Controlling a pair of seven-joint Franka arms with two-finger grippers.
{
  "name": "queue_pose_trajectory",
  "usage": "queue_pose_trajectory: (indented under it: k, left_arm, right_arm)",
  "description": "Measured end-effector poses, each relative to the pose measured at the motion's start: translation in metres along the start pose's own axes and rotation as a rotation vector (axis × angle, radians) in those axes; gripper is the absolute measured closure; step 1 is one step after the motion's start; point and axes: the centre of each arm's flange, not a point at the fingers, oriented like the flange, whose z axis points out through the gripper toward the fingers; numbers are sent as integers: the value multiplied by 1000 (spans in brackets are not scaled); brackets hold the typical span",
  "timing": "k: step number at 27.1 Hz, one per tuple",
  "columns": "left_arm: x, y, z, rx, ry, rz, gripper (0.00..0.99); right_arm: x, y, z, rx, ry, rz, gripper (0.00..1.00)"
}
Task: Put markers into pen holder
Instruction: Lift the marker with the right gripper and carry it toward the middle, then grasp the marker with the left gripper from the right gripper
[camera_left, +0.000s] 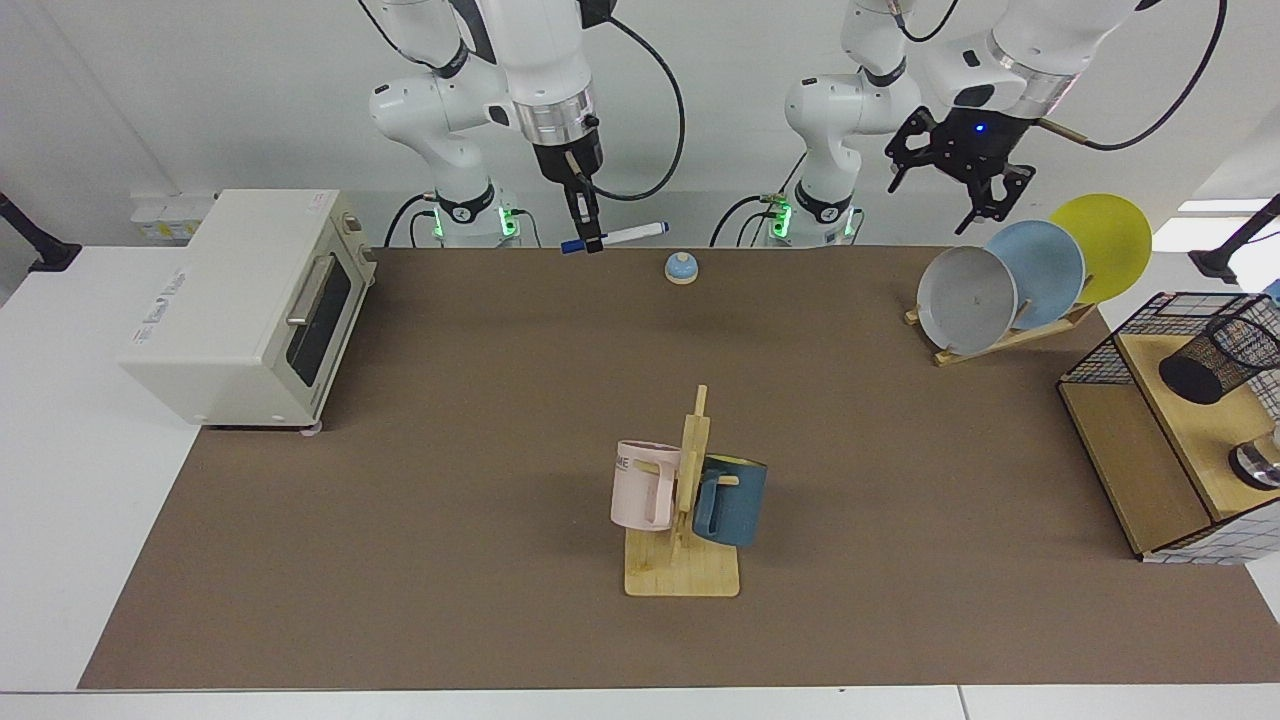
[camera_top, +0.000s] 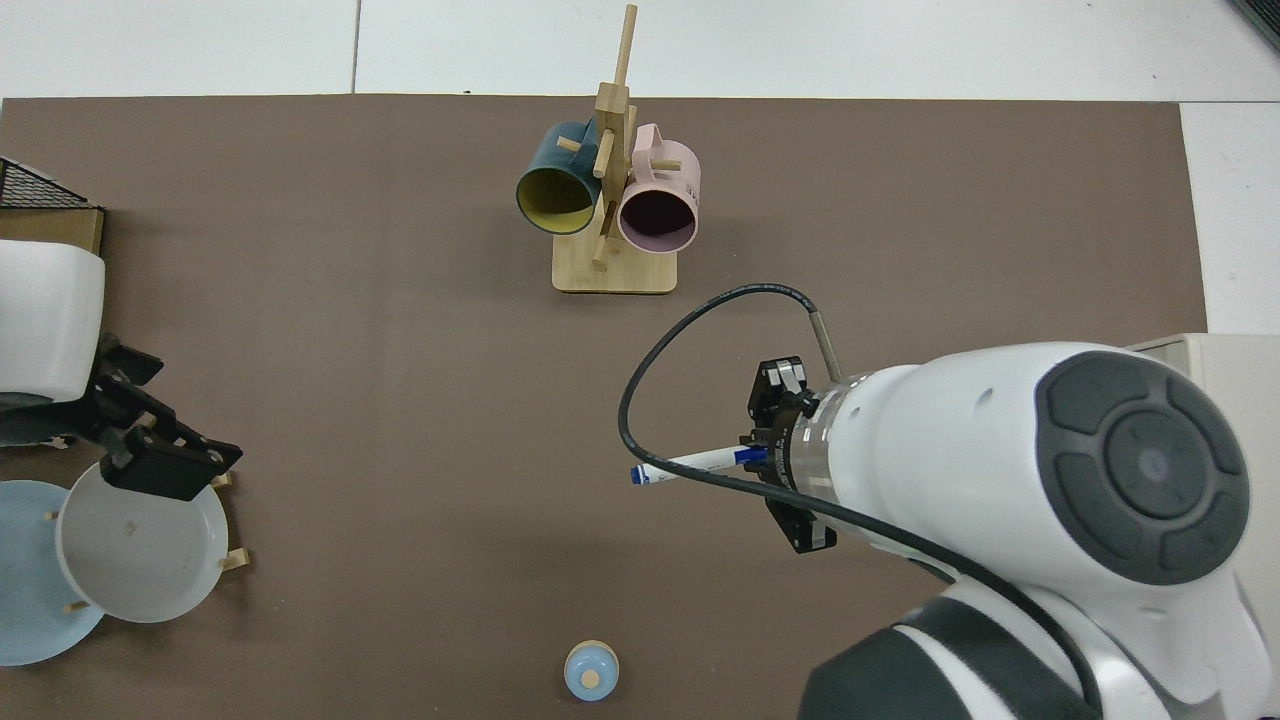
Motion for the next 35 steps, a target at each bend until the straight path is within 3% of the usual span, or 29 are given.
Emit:
queue_pose_trajectory:
  k: [4,10,17,35]
  left_arm:
    - [1,-2,-1,-48,62,174,18]
    - [3,-4,4,-40,110,324,22]
    - [19,32,21,21,154,399,22]
    - [62,101,64,44,208,499,48]
  right_arm:
    - [-25,2,2,18,-16,9,837]
    - [-56,4,14,22,-31,35,837]
    - [-87,-3,21,33,-57,67,837]
    - [-139,-6,43,37,-92,71,837]
